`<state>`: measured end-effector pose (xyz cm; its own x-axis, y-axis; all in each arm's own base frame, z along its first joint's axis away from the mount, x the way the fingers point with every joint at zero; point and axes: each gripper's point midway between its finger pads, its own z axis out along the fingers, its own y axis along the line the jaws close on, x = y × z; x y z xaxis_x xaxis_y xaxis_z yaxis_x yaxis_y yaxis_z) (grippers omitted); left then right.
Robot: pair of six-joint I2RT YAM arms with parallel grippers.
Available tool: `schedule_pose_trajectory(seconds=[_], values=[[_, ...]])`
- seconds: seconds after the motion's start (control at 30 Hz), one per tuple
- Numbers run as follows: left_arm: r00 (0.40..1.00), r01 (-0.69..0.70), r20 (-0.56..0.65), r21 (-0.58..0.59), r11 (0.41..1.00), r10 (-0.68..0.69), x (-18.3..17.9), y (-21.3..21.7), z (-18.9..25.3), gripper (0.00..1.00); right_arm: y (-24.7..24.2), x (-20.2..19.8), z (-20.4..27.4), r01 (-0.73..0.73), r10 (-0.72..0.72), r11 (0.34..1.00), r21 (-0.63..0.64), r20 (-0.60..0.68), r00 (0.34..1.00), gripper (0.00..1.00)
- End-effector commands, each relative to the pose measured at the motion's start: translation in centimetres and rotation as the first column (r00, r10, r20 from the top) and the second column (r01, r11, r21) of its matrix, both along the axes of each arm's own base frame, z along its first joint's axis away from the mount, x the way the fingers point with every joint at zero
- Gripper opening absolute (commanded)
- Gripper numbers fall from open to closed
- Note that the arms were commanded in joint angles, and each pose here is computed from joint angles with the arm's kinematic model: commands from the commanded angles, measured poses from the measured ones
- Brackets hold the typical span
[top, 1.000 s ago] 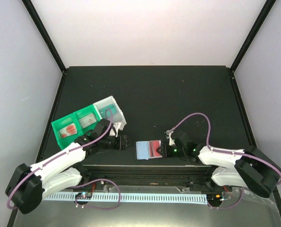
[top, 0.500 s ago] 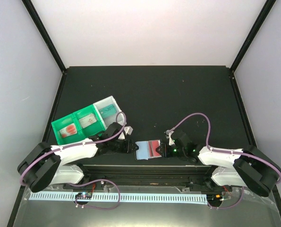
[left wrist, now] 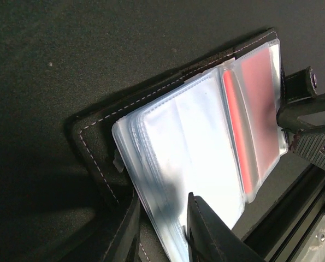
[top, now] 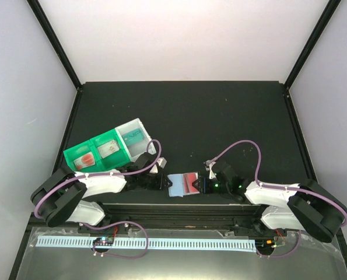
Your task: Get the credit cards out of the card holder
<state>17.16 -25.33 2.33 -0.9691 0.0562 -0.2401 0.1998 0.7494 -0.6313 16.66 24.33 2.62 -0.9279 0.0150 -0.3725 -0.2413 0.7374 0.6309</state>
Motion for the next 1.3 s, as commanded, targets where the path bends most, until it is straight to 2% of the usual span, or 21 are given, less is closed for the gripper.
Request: schedule_pose_trajectory(seconds=[0.0, 0.4, 1.27], values=[[1.000, 0.003, 0.002, 0.015, 1.000, -0.003, 0.0, -0.4, -0.8, 0.25, -0.5, -0.2, -0.9, 0.024, -0.024, 1.000, -0.012, -0.017, 1.000, 0.33], [1.000, 0.006, 0.000, 0.019, 1.000, -0.006, -0.1, -0.6, -0.9, 0.22, 1.0, -0.3, 0.7, 0.006, -0.003, 0.996, 0.091, -0.026, 1.000, 0.33], [1.000, 0.030, -0.008, -0.020, 0.999, -0.030, -0.4, -2.1, -0.1, 0.21, 2.3, -0.8, 4.2, -0.069, 0.066, 0.980, 0.189, 0.024, 0.998, 0.35]])
